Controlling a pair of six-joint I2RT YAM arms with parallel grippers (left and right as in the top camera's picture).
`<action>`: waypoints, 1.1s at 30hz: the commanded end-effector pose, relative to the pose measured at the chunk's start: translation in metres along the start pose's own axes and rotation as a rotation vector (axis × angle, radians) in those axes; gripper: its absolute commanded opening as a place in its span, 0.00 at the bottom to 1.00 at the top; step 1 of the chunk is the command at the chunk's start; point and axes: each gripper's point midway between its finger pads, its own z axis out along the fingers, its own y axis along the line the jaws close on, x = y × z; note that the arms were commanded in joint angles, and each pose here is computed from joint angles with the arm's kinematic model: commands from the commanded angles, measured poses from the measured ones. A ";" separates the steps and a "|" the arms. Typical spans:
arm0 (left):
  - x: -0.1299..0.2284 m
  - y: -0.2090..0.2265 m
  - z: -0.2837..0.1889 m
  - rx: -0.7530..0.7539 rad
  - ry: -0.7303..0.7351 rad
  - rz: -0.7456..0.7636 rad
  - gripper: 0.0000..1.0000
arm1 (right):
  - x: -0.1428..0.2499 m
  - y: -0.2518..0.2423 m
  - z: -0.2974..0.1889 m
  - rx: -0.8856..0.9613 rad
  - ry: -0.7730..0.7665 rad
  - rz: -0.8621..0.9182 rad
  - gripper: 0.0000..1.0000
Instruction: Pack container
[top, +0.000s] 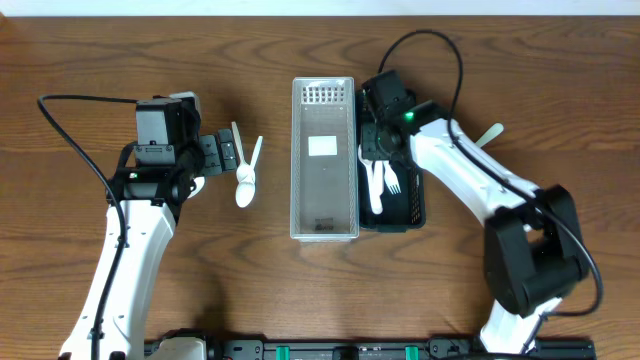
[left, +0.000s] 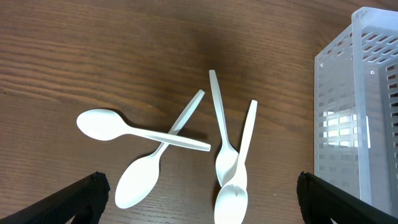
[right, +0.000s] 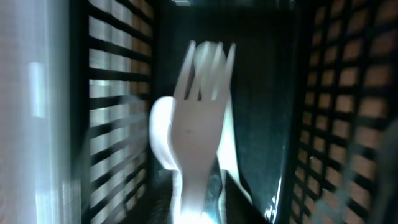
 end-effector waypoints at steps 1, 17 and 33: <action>-0.007 0.002 -0.002 -0.009 -0.016 0.003 0.98 | -0.024 -0.002 -0.023 -0.010 -0.083 0.023 0.62; -0.007 0.002 -0.002 -0.009 -0.016 0.003 0.98 | -0.081 -0.217 -0.095 0.190 -0.242 0.564 0.66; -0.007 0.002 -0.002 -0.009 -0.016 0.003 0.98 | -0.012 -0.216 0.037 0.194 0.149 0.863 0.65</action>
